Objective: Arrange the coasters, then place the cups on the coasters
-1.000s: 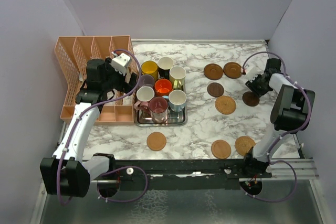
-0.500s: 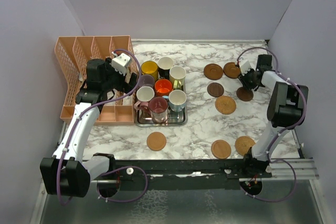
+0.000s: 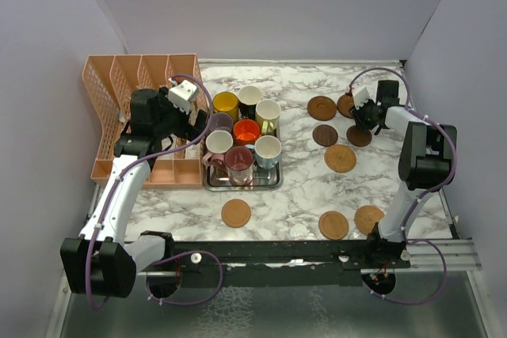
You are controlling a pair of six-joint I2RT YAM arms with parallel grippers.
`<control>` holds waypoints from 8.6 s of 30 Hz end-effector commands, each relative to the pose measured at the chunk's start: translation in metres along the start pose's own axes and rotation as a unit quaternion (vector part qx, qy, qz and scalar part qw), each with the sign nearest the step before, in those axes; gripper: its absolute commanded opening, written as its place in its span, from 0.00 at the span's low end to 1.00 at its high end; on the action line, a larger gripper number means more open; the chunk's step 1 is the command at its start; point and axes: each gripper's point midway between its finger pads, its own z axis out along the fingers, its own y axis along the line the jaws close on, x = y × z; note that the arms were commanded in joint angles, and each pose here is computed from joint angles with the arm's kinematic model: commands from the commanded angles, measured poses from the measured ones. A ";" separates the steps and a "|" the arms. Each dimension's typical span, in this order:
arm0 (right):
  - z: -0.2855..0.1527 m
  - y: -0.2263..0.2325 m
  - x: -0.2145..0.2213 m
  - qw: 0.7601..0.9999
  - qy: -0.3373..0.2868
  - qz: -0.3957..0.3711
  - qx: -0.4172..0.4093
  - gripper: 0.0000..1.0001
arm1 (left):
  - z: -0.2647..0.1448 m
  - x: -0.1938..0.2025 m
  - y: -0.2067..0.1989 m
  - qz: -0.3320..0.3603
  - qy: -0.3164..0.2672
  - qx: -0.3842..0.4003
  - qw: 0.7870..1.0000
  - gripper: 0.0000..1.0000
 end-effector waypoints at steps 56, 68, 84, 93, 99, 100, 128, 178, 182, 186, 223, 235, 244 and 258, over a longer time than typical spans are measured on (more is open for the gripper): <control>-0.080 0.187 0.066 0.977 0.052 -0.070 -0.197 0.43 | -0.009 -0.013 -0.011 0.008 -0.032 0.022 0.999 0.99; -0.075 0.204 0.050 0.974 0.047 -0.074 -0.208 0.43 | -0.011 -0.013 -0.012 0.010 -0.035 0.023 0.999 0.99; -0.116 0.191 -0.002 0.979 -0.018 -0.061 -0.193 0.64 | -0.013 -0.009 -0.014 0.013 -0.033 0.024 0.999 0.99; -0.160 0.238 0.034 0.934 -0.059 -0.205 -0.286 0.65 | -0.012 -0.010 -0.014 0.014 -0.034 0.026 0.999 0.99; -0.173 0.260 0.045 0.896 -0.084 -0.294 -0.322 0.61 | -0.005 -0.012 -0.008 0.014 -0.034 0.018 0.999 0.99; -0.173 0.263 0.046 0.891 -0.082 -0.305 -0.326 0.60 | -0.003 -0.013 -0.007 0.013 -0.034 0.018 0.999 0.99; -0.141 0.301 0.075 0.781 -0.002 -0.507 -0.365 0.53 | 0.029 0.013 0.022 0.008 0.022 -0.020 1.000 0.99; -0.115 0.187 0.124 0.852 0.100 -0.456 -0.239 0.28 | 0.019 0.006 0.013 0.014 0.003 -0.009 1.000 0.99; -0.115 0.166 0.134 0.863 0.111 -0.437 -0.229 0.27 | 0.018 0.007 0.012 0.014 0.003 -0.008 1.000 0.99; -0.115 0.147 0.141 0.872 0.117 -0.424 -0.216 0.27 | 0.017 0.007 0.011 0.015 0.001 -0.008 1.000 0.99; -0.182 0.138 0.134 0.909 0.011 -0.349 -0.227 0.61 | 0.024 0.016 0.008 0.014 0.003 0.003 1.000 0.99; -0.157 0.189 0.140 0.882 0.027 -0.370 -0.291 0.62 | 0.026 0.015 0.010 0.007 0.007 0.001 1.000 0.99; -0.137 0.189 0.154 0.881 0.042 -0.393 -0.259 0.57 | 0.027 0.021 0.010 0.011 0.012 0.000 1.000 0.99; -0.106 0.143 0.124 0.914 0.055 -0.334 -0.223 0.49 | 0.026 0.021 0.008 0.010 0.011 0.002 1.000 0.99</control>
